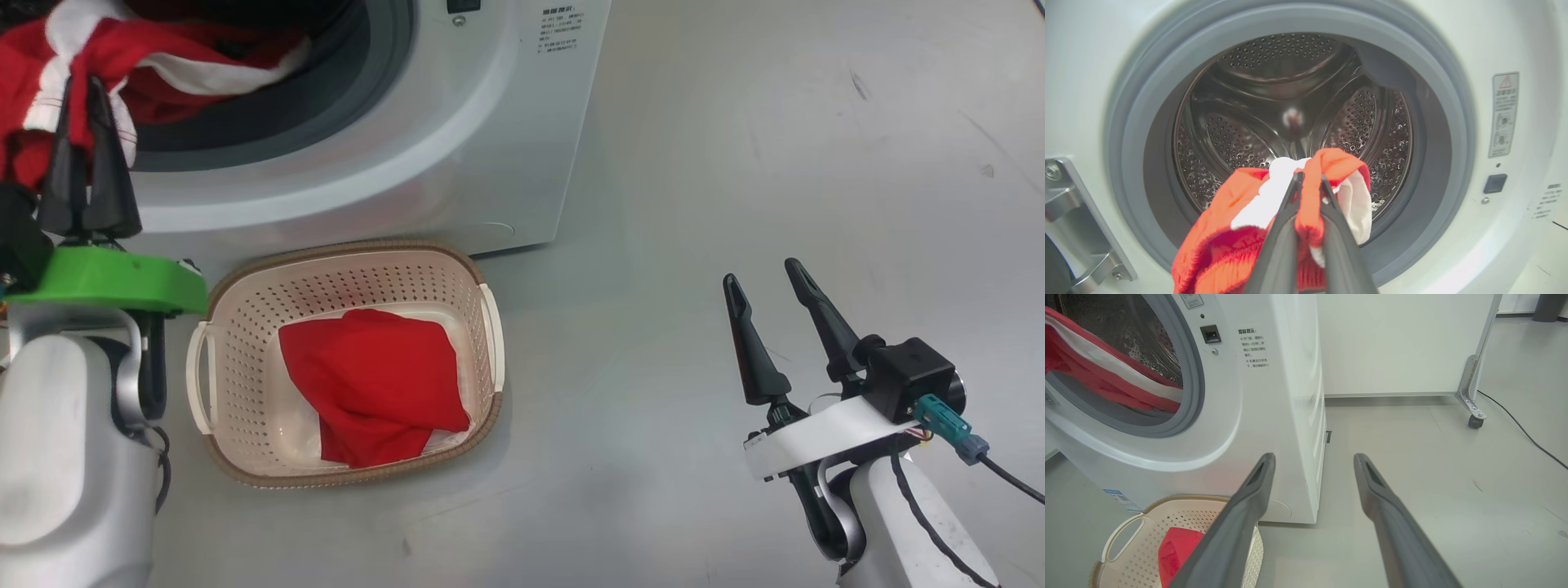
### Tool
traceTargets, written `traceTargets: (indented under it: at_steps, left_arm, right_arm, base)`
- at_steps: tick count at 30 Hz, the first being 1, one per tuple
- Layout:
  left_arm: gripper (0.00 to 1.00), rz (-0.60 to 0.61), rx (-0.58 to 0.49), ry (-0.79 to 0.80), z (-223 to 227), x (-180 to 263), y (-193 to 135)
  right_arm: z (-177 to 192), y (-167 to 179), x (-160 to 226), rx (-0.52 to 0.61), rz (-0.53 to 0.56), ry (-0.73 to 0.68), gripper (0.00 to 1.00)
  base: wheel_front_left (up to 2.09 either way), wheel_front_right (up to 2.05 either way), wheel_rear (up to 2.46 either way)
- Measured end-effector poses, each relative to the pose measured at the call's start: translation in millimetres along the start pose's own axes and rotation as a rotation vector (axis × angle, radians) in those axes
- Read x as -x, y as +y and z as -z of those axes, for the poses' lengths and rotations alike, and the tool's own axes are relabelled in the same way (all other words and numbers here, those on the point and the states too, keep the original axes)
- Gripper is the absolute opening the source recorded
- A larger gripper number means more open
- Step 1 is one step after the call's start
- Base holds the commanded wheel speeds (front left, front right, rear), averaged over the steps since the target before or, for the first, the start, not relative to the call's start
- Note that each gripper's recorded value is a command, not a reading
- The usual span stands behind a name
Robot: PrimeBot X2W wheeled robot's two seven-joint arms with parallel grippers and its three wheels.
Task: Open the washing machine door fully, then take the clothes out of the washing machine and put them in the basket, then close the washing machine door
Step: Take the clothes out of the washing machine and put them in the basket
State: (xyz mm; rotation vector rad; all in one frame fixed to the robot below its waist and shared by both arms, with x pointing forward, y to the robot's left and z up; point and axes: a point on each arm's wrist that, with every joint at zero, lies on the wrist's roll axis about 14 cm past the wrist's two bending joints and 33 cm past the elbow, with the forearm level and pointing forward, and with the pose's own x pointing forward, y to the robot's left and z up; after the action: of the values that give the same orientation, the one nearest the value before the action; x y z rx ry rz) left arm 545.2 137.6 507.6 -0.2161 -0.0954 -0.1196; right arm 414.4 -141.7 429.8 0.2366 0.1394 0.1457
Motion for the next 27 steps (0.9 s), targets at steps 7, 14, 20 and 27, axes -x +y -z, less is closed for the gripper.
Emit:
traceTargets:
  at_steps: [7, 14, 20, 27]
  left_arm:
    - [0.00, -0.004, -0.029, -0.040, -17.7, 26.0, -3.9]
    - [0.00, 0.019, -0.041, -0.077, -33.6, 51.9, -17.7]
    - [0.00, 0.022, -0.017, -0.022, -21.6, 71.4, -26.5]
    - [0.00, 0.004, 0.034, 0.128, 19.1, 92.6, -27.2]
  right_arm:
    - [-10.3, 7.1, 7.0, 0.003, -0.014, -0.027, 1.00]
    - [-15.5, 13.1, 16.4, 0.002, -0.023, -0.040, 1.00]
    - [-15.1, 14.1, 22.4, 0.001, -0.017, -0.039, 1.00]
    - [-15.7, 16.5, 22.2, -0.002, -0.023, -0.042, 1.00]
  base:
    - [0.00, 0.00, 0.00]
    - [0.00, 0.00, 0.00]
    - [0.00, 0.00, 0.00]
    - [0.00, 0.00, 0.00]
